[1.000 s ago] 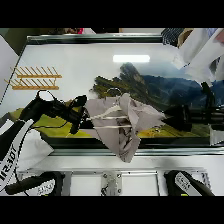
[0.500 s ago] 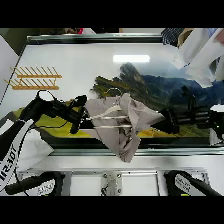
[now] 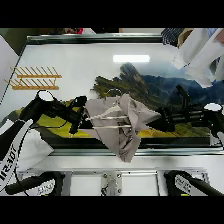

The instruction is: Fold the clothes and pants, and hang the long-sleeved shirts on hangers.

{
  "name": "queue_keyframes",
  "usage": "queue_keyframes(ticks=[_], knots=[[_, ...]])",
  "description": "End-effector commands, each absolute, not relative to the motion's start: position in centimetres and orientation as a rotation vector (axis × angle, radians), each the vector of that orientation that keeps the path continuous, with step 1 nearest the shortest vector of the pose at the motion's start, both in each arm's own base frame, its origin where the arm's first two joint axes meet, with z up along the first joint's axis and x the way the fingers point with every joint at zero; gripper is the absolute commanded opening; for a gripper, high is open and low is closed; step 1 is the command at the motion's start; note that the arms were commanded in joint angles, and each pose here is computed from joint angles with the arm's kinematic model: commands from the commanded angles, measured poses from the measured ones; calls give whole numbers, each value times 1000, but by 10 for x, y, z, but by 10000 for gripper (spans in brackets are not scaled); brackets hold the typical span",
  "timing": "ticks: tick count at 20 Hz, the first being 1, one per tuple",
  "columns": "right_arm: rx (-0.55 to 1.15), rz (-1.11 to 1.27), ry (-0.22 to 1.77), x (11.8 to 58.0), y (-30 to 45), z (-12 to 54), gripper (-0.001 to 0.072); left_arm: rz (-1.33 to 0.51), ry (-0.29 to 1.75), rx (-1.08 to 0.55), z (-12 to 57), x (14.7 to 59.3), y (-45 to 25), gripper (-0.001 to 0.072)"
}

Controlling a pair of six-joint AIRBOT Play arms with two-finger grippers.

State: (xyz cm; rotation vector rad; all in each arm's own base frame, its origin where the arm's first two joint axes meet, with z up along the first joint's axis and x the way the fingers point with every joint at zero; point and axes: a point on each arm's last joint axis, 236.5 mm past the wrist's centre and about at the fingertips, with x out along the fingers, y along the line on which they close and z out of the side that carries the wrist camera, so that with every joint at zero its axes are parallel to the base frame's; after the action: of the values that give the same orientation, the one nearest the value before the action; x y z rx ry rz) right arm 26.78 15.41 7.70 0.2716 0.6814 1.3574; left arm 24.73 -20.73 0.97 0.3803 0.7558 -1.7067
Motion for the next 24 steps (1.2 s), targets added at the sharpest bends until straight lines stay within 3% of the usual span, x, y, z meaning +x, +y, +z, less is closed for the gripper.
queue_keyframes(ticks=[1, 15, 16, 18, 21, 24], knots=[[274, 1359, 680, 268, 156, 77, 582, -1706, 749, 374, 11, 248, -209, 14], [186, 1381, 704, 260, 151, 63, 579, -1706, 749, 374, 11, 248, -209, 14], [171, 1387, 691, 260, 151, 63, 552, -1706, 749, 374, 11, 248, -209, 14], [143, 1402, 667, 259, 151, 64, 200, -1706, 749, 374, 11, 248, -209, 14], [53, 1443, 580, 258, 152, 65, 13, -1706, 749, 374, 11, 248, -209, 14], [-71, 1483, 465, 258, 152, 66, 12, -1706, 749, 374, 11, 248, -209, 14]])
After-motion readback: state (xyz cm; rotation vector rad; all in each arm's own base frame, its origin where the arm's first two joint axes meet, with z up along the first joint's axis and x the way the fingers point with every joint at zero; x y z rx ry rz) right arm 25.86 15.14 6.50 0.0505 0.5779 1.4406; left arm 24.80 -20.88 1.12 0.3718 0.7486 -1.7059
